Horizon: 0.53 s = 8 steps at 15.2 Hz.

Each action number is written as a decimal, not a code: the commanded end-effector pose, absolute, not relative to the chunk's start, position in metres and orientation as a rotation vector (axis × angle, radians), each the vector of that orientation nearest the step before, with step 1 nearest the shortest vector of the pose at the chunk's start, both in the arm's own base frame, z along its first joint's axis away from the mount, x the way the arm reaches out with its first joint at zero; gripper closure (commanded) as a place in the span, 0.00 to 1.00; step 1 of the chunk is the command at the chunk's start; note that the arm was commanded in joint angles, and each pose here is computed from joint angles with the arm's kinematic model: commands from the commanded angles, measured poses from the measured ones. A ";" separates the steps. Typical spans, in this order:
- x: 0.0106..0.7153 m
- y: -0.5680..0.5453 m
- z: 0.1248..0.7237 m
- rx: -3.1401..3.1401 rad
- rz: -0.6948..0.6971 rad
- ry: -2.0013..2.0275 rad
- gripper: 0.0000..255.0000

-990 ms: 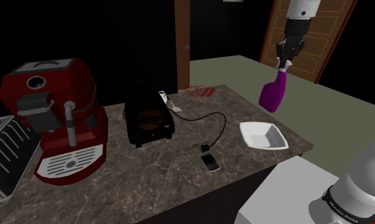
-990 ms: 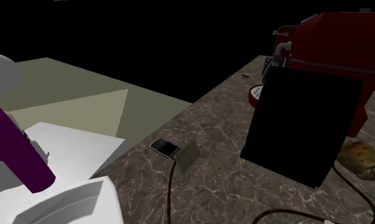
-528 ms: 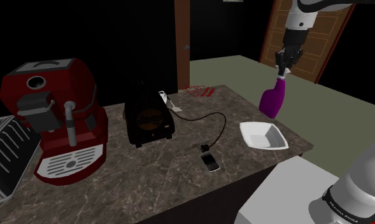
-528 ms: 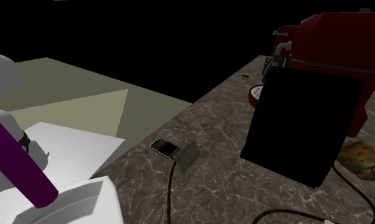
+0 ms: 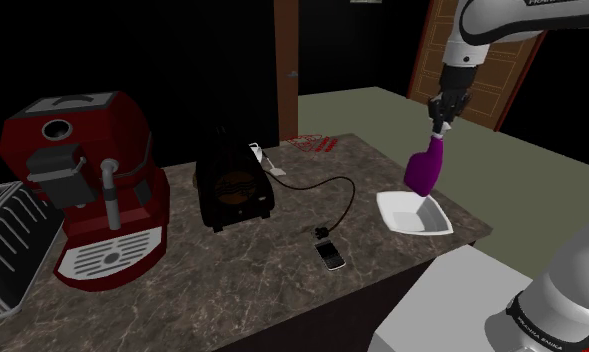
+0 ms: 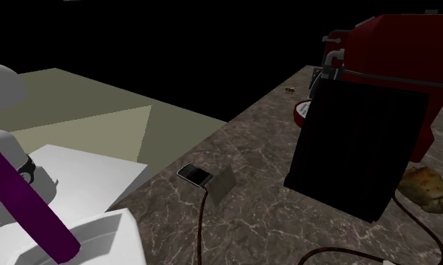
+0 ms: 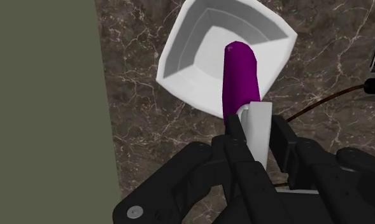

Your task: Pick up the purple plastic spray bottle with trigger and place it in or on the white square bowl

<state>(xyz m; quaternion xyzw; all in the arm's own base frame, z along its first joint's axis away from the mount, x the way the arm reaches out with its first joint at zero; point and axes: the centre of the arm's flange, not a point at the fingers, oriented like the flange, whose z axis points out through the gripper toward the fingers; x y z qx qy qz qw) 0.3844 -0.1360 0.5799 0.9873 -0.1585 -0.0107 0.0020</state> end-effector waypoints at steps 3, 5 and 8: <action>0.385 -0.136 0.559 3.098 -0.033 -0.497 1.00; 0.385 -0.136 0.549 3.098 -0.033 -0.497 1.00; 0.385 -0.136 0.533 3.098 -0.033 -0.497 1.00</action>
